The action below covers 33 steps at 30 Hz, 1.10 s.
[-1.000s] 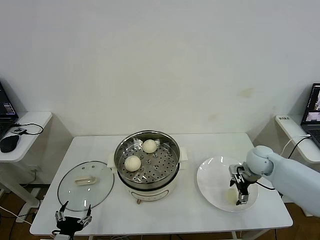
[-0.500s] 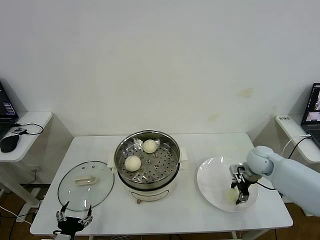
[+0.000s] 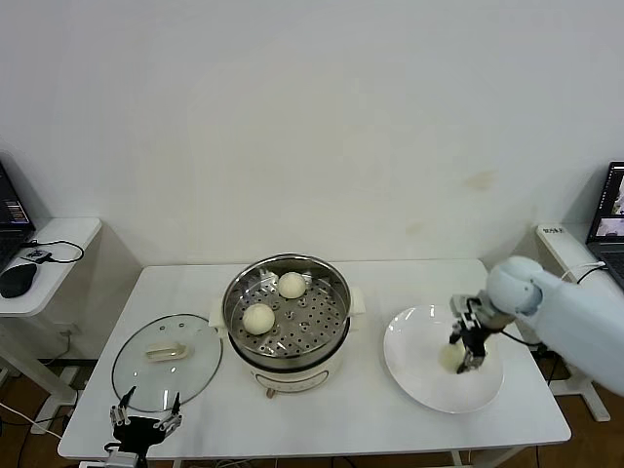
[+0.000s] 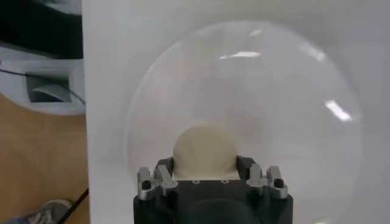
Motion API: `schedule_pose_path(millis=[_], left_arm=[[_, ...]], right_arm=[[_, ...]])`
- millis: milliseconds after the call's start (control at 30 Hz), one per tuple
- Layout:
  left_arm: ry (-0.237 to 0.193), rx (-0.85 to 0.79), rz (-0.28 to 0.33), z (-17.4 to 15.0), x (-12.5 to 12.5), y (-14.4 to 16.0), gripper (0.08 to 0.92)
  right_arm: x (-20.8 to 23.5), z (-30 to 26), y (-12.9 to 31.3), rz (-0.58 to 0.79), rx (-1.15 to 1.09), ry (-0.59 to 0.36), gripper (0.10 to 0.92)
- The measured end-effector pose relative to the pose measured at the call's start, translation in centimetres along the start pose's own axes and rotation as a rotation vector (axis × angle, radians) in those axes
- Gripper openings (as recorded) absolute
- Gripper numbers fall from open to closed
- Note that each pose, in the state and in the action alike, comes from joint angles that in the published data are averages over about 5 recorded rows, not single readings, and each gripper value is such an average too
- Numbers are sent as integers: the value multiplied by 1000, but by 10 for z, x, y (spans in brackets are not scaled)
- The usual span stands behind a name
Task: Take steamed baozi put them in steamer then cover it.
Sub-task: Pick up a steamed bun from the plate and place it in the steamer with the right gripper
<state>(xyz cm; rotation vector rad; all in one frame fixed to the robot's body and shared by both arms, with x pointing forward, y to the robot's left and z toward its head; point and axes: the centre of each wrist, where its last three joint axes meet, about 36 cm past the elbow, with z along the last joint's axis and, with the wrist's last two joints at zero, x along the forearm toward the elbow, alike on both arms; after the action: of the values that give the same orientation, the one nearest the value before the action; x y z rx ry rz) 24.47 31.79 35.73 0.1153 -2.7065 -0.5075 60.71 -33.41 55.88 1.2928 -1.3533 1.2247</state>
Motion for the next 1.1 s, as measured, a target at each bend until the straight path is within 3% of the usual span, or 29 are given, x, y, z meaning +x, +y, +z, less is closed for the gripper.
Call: schedule_pose_path(millis=[133,300,600,1100], left_arm=[[-11,1,-10,-3,-1,2,823],[-21,3,-20,-6,-1,3,823],[-32,9,-33,-9,0,6,823],[-45,8,-57,-12,2,11,823]], right_arm=[[32,-26,-22,24,51,-57,593],[72,-68,-46,46,147,-126,493],[127,-151,-72,66,348,-189,475],[111,-290,-57,36,847,-186,477]])
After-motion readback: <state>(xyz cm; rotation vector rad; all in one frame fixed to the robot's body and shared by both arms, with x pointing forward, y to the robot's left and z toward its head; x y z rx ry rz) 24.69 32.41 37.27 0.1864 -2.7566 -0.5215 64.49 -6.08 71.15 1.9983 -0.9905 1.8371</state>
